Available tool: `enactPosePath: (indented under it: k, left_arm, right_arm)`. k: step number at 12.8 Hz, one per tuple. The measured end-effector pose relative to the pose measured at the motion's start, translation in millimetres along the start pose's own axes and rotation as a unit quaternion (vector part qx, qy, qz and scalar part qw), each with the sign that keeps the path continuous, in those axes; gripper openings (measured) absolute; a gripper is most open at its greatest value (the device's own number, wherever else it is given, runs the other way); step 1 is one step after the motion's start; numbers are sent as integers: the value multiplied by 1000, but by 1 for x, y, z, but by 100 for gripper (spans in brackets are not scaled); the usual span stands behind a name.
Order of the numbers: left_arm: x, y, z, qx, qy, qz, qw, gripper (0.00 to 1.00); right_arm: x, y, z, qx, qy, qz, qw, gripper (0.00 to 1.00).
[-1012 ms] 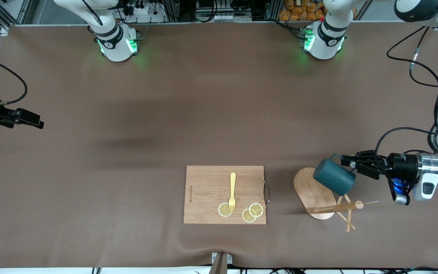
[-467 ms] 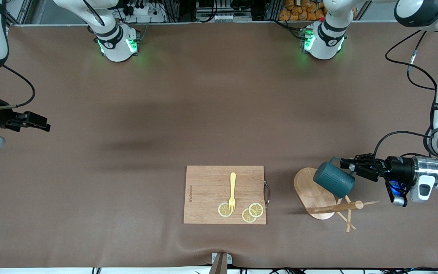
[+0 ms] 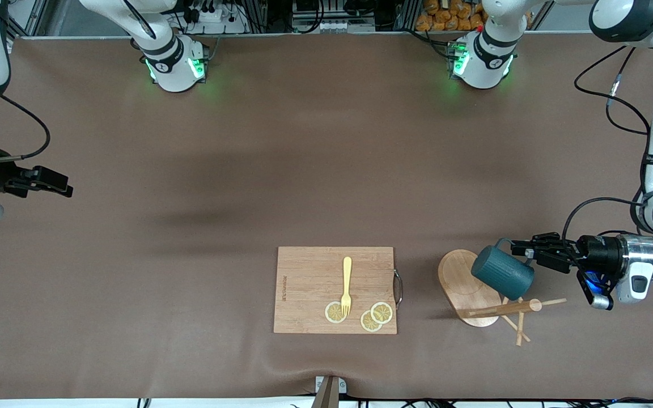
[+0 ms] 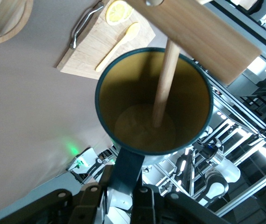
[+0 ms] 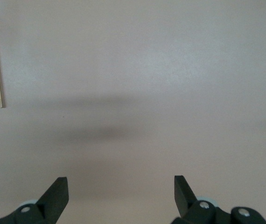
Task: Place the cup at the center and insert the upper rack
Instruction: 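Hang the mug handle onto the stand's wooden peg with the left gripper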
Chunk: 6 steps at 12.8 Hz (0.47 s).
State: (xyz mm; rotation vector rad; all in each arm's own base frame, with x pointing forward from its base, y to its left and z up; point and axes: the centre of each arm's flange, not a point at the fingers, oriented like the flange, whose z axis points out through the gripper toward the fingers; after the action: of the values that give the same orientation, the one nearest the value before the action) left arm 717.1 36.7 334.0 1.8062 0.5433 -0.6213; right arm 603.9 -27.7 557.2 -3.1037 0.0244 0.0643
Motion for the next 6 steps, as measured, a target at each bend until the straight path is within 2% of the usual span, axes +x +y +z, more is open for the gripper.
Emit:
enactPosePath:
  k: [6]
  left_arm:
    - [11, -14, -9, -25, -1, 6, 1000, 20]
  right_arm:
    - [1, -1, -5, 0, 5, 0, 1000, 100]
